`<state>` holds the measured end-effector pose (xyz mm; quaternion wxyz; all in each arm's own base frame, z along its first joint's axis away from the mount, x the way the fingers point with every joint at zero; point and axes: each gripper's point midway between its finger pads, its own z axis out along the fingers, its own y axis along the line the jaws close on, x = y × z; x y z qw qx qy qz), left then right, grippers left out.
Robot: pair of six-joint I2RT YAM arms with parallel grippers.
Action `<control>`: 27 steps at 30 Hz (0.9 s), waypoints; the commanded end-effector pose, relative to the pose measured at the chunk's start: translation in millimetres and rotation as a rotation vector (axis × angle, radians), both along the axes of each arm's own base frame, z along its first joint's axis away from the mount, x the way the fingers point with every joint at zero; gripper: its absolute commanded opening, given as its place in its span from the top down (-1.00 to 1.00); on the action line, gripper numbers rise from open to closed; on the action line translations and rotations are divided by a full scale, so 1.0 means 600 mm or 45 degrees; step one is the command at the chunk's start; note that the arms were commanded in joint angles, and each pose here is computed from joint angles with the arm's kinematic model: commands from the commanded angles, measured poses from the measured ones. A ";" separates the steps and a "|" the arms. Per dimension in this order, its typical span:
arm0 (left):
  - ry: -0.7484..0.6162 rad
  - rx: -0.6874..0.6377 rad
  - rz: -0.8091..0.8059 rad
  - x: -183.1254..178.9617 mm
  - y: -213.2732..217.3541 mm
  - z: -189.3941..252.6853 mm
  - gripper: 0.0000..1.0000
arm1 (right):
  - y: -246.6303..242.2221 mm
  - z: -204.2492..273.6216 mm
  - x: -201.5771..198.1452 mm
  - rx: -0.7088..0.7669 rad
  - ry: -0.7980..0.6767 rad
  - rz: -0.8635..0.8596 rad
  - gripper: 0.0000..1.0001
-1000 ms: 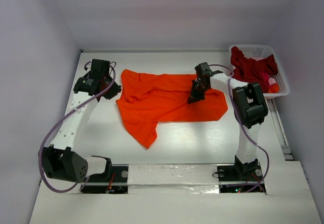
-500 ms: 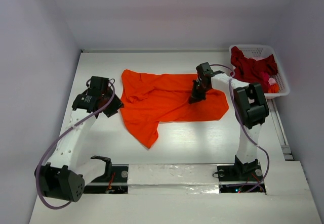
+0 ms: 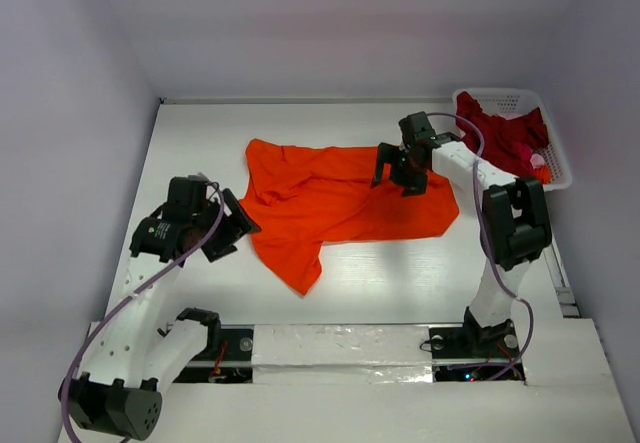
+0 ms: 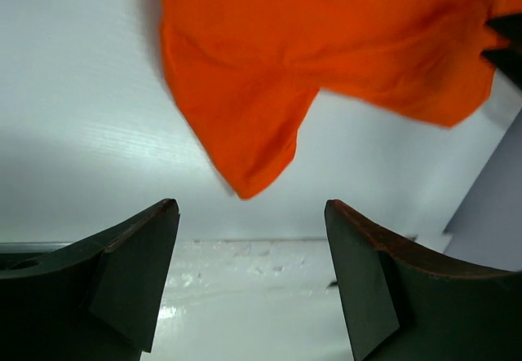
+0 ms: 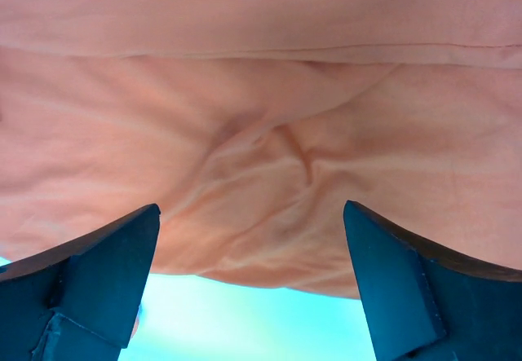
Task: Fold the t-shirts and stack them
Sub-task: Fold the flattened tshirt in 1/3 of the way, then grap the side of the flattened tshirt closest away from the robot with both arms
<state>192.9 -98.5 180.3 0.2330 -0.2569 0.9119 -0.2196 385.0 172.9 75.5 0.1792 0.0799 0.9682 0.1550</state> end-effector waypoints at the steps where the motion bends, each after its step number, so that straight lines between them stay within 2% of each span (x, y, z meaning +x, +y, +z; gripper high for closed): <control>1: 0.145 -0.162 -0.236 -0.059 -0.053 -0.036 -0.39 | 0.006 0.081 0.009 0.049 -0.128 0.049 -0.99; 6: 0.224 -0.281 -0.349 -0.118 -0.093 -0.058 -0.41 | 0.016 0.131 -0.015 0.110 -0.177 0.070 -0.99; 9: 0.317 -0.396 -0.389 -0.153 -0.122 -0.089 -0.29 | 0.029 0.156 -0.033 0.176 -0.204 0.085 -0.99; 13: 0.327 -0.292 -0.362 -0.152 -0.126 -0.121 -0.17 | 0.036 0.174 -0.045 0.206 -0.231 0.103 -0.99; 15: 0.401 -0.247 -0.399 -0.166 -0.141 -0.136 -0.08 | 0.034 0.173 -0.048 0.197 -0.232 0.109 -0.99; 17: 0.358 -0.220 -0.439 -0.156 -0.165 -0.125 -0.08 | 0.033 0.174 -0.050 0.196 -0.233 0.115 -0.99; 18: 0.399 -0.170 -0.479 -0.165 -0.180 -0.133 -0.09 | 0.033 0.173 -0.052 0.197 -0.231 0.116 -0.99; 20: 0.354 -0.083 -0.476 -0.143 -0.194 -0.129 -0.09 | 0.033 0.174 -0.052 0.202 -0.237 0.116 -0.99; 22: 0.423 0.085 -0.458 -0.136 -0.186 -0.155 -0.02 | 0.035 0.177 -0.053 0.210 -0.240 0.120 -0.99; 23: 0.365 0.141 -0.413 -0.109 -0.185 -0.145 -0.02 | 0.035 0.178 -0.054 0.210 -0.240 0.120 -0.99; 27: 0.325 0.172 -0.311 -0.088 -0.179 -0.148 0.00 | 0.030 0.187 -0.054 0.192 -0.264 0.133 -0.99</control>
